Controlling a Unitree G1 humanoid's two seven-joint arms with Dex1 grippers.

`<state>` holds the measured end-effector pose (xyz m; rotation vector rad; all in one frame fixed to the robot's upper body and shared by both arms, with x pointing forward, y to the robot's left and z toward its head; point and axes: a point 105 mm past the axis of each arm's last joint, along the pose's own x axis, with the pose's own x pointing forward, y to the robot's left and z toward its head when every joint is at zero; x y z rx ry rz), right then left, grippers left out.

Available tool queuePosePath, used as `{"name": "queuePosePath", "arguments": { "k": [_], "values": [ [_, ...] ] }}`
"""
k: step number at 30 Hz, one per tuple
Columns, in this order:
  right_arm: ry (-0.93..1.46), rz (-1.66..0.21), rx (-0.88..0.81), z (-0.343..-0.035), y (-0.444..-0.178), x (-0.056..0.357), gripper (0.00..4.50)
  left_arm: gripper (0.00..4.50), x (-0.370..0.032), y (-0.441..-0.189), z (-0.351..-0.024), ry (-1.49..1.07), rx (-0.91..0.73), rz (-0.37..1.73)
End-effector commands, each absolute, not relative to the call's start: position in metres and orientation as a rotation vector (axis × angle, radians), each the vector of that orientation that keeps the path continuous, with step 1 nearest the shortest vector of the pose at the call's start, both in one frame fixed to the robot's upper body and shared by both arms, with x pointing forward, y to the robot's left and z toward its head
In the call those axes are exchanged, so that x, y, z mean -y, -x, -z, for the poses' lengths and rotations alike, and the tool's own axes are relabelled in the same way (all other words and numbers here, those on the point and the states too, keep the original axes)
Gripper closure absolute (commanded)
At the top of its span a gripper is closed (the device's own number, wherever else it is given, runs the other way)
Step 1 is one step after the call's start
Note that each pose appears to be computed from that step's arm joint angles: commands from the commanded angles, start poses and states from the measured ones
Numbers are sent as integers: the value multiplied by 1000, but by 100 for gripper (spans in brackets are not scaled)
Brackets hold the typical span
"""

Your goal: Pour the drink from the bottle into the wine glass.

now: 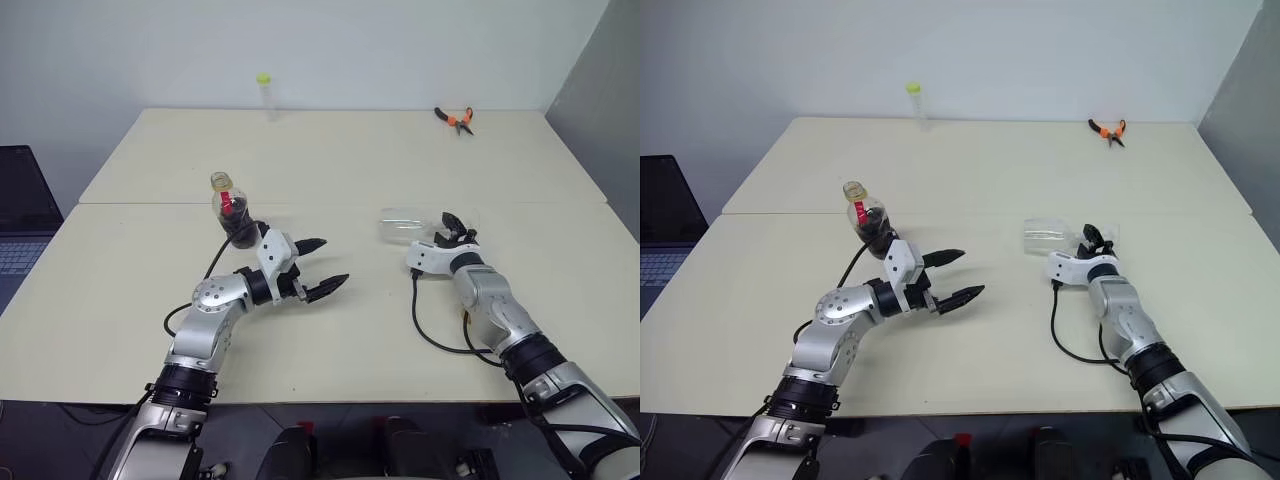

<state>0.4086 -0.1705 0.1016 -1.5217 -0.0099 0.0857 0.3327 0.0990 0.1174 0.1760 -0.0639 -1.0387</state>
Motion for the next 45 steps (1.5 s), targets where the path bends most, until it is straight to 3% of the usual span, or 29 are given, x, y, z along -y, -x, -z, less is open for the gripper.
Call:
{"name": "queuePosePath", "arguments": {
  "k": [1,4,5,8,12,16,21,26,33,45],
  "values": [
    [1511,-43,-1,-102,-408,177,315,0,-98,-333,-129,-190,123,1033],
    [1482,-21,18,-110,-409,174,421,0,-98,-335,-131,-176,130,1015],
    [1474,-13,27,-114,-409,174,437,0,-99,-336,-131,-170,131,1007],
    [1458,-2,48,-122,-408,172,437,0,-102,-337,-132,-170,132,990],
    [1311,18,173,-156,-396,161,437,0,-126,-339,-122,-205,106,913],
    [1128,-70,256,-170,-376,146,437,0,-145,-335,-119,-226,87,872],
    [462,-295,291,-171,-353,108,437,0,-161,-319,-122,-179,67,877],
    [177,-526,300,-159,-345,66,437,0,-165,-301,-132,-125,53,915],
    [70,-670,288,-135,-353,33,437,0,-178,-287,-149,-120,46,920],
    [31,-663,280,-117,-377,36,437,0,-194,-290,-169,-169,72,894]
  ]
}}
